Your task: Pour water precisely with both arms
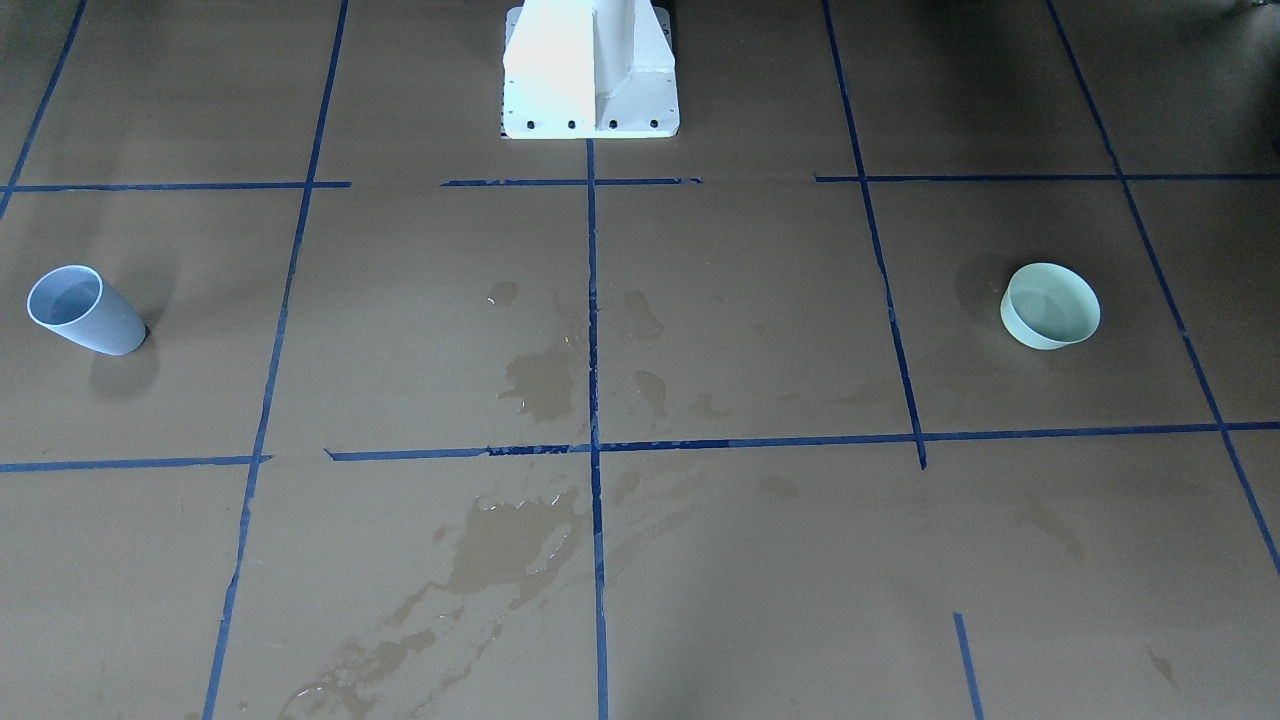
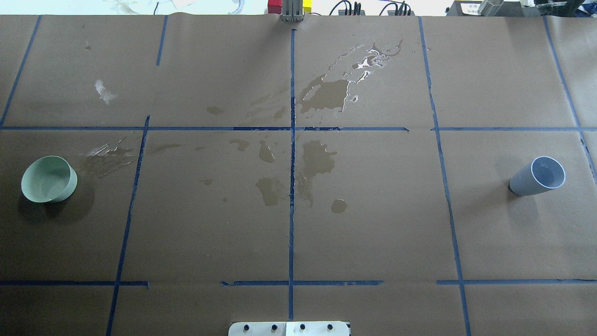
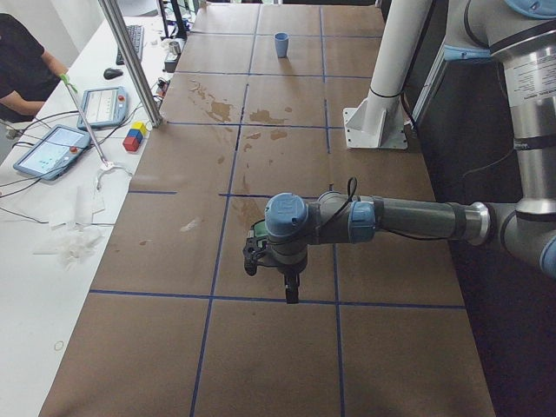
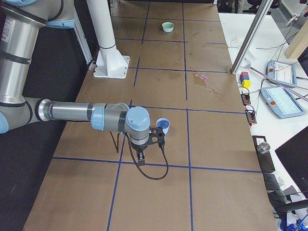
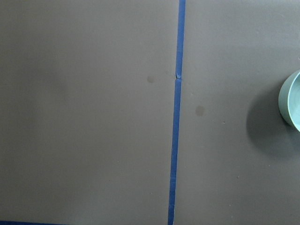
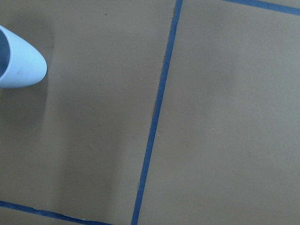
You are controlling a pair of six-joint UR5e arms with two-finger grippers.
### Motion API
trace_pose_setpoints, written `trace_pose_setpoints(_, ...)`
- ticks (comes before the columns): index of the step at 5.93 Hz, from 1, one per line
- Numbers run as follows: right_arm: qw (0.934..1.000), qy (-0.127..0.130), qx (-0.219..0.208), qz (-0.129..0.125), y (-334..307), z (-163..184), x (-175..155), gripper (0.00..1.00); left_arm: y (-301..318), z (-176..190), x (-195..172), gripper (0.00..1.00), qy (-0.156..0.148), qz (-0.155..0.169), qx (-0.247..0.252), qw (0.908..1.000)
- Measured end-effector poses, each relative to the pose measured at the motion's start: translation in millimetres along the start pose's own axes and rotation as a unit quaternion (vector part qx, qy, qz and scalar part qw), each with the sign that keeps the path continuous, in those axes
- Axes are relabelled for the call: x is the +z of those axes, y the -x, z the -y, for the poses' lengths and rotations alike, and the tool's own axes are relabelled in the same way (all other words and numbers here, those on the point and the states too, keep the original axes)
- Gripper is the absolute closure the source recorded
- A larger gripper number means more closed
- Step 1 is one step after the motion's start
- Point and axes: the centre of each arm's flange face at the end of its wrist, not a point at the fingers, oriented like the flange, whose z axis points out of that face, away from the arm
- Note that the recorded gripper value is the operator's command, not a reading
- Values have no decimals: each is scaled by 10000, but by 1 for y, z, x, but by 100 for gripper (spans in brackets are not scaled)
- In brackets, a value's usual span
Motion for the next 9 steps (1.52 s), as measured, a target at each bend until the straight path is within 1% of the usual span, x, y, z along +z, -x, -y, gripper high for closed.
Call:
trace_pose_setpoints(3,10000,2,-16,15,0,0,0,0,2,1,4,0,-10,-6,7,10000)
trace_pose_setpoints(5,10000,-10,-12,76,1,0,1,0,2,0,4,0,-19,-25,9,10000)
trace_pose_setpoints(9,9993,-61,56,376,7,-1,2,0,-6,-3,0,0,-69,-111,97,9999)
